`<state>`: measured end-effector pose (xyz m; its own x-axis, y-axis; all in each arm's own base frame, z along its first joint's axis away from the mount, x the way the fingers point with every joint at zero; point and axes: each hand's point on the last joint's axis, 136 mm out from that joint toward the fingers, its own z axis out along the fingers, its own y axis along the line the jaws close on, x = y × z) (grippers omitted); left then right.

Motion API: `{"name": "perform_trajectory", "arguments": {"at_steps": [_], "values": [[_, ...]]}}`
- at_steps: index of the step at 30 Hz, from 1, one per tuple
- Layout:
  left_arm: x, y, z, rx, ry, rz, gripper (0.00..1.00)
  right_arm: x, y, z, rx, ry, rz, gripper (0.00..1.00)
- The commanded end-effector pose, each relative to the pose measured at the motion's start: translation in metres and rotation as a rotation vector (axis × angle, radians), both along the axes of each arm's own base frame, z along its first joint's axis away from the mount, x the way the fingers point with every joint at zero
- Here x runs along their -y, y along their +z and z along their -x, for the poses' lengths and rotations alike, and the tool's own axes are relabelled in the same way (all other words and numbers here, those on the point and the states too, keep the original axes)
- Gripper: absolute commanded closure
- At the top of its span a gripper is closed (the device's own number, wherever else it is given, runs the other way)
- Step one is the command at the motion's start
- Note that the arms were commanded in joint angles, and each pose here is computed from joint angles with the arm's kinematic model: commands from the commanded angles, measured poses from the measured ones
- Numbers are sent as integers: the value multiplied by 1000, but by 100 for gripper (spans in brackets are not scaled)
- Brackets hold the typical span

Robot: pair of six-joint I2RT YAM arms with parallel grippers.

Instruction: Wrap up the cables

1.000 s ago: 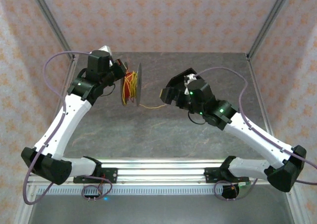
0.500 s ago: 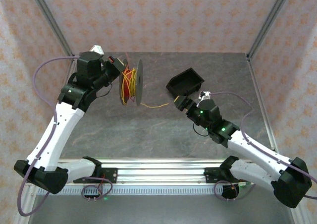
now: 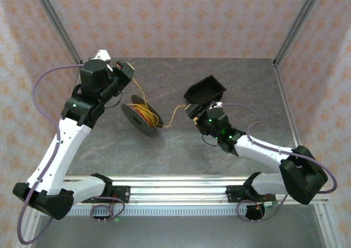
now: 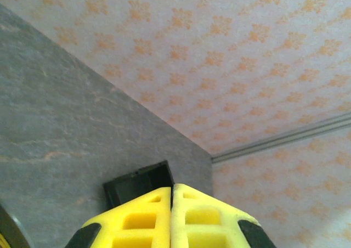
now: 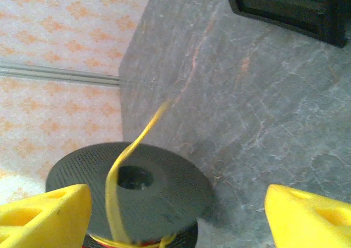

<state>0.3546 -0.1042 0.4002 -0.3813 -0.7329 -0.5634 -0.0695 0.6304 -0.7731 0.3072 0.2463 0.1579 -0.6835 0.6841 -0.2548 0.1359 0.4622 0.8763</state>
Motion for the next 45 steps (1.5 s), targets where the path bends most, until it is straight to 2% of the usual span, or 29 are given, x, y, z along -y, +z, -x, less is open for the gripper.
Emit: {"name": "perform_trajectory", "arguments": {"at_steps": [1, 8, 14, 20, 25, 28, 30, 34, 36, 38, 40, 41, 42, 45], "values": [[-22, -13, 4, -11, 70, -140, 100, -5, 3, -7, -9, 9, 51, 18], [-26, -72, 16, -131, 62, -176, 95, -32, -8, -14, -6, 151, 136, 18], [-46, -94, 23, -193, 119, -269, 90, -40, -2, -15, 27, 213, 177, 17], [-42, -130, 22, -264, 92, -267, 90, -67, 40, -3, 225, 512, 318, 23], [-43, -156, 17, -313, 88, -277, 91, -98, 54, 21, 348, 856, 366, 28], [-44, -163, 14, -329, 88, -274, 91, -100, 42, 10, 316, 893, 494, 30], [-44, -167, 12, -332, 87, -272, 91, -105, 41, 8, 306, 937, 520, 36], [-40, -176, 8, -352, 67, -269, 91, -113, 24, 11, 270, 1012, 569, 40], [-39, -182, 7, -360, 59, -269, 91, -116, 15, 12, 250, 1035, 595, 45], [-39, -188, 6, -370, 60, -268, 91, -121, 5, 12, 227, 1055, 627, 63], [-41, -196, 4, -380, 69, -264, 91, -125, -7, 11, 202, 1064, 667, 87], [-42, -203, 3, -391, 70, -254, 91, -126, -10, 11, 200, 1062, 685, 95], [-43, -211, 1, -406, 72, -241, 91, -126, -14, 11, 201, 1052, 703, 100], [-47, -236, -4, -446, 82, -204, 91, -128, -13, 9, 231, 1005, 720, 100]]}}
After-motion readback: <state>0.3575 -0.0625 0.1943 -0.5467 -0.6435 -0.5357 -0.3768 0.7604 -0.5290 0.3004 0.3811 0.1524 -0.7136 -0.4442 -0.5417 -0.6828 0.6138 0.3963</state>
